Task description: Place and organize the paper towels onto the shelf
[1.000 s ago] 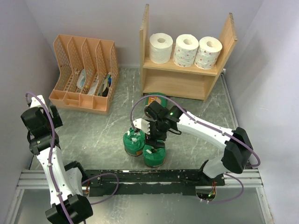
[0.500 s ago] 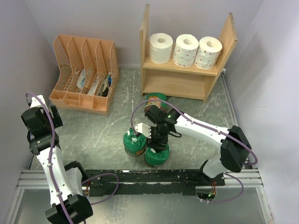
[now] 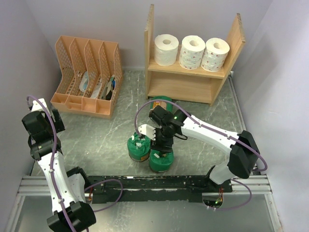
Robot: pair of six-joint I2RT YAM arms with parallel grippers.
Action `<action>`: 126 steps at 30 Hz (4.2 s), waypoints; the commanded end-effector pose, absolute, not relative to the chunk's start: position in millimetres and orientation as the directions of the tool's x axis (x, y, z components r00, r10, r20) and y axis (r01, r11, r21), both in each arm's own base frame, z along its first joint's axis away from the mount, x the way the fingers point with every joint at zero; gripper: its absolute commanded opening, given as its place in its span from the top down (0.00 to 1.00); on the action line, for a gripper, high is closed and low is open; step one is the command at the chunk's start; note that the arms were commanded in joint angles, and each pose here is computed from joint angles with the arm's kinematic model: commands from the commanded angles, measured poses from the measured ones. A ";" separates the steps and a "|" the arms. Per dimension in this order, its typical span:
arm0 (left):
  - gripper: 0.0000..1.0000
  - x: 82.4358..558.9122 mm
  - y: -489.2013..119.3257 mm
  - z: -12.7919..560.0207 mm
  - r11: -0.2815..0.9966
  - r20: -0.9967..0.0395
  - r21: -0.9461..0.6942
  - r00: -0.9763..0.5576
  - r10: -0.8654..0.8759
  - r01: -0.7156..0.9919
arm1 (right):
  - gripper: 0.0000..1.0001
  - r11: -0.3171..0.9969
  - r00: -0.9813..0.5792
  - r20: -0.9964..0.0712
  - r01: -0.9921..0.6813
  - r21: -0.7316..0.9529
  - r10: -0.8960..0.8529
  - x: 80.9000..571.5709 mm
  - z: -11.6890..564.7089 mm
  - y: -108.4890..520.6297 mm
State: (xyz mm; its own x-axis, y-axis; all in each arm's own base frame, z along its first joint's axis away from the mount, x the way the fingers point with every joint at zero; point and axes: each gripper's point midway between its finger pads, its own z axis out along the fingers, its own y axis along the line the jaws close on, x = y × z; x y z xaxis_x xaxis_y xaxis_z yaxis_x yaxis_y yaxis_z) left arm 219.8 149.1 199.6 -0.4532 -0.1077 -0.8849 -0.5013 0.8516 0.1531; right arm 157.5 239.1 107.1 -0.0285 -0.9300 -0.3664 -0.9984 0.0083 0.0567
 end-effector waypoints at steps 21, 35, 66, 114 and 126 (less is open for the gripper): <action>0.09 220.4 147.5 205.6 0.860 -0.892 0.149 -0.442 -0.096 -0.487 | 0.82 0.018 -0.045 -0.333 -0.996 0.086 -0.942 154.2 93.2 237.2; 0.09 219.5 148.9 206.4 0.856 -0.893 0.151 -0.439 -0.097 -0.495 | 1.00 0.451 -0.402 -0.501 -0.892 0.025 -0.767 233.1 168.5 213.5; 0.10 218.0 150.5 207.3 0.851 -0.895 0.150 -0.435 -0.100 -0.504 | 1.00 0.975 -0.530 -0.847 0.161 -0.152 -0.044 324.1 256.9 70.1; 0.09 217.1 151.5 206.1 0.849 -0.894 0.148 -0.436 -0.105 -0.508 | 1.00 0.203 -0.004 -0.403 0.869 0.451 0.915 358.2 199.9 0.5; 0.09 217.0 152.0 206.0 0.847 -0.893 0.148 -0.437 -0.106 -0.510 | 1.00 0.196 -0.089 -0.251 0.874 0.445 0.964 395.4 179.8 20.2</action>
State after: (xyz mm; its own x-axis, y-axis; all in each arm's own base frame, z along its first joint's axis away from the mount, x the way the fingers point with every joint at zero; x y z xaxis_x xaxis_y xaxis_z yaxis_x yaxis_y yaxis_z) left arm 217.8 150.8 201.0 -0.4468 -0.1106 -0.8878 -0.5086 0.8478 0.1503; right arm 376.1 14.5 173.8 -0.1032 0.9431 -0.3161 0.8900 0.2295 0.3939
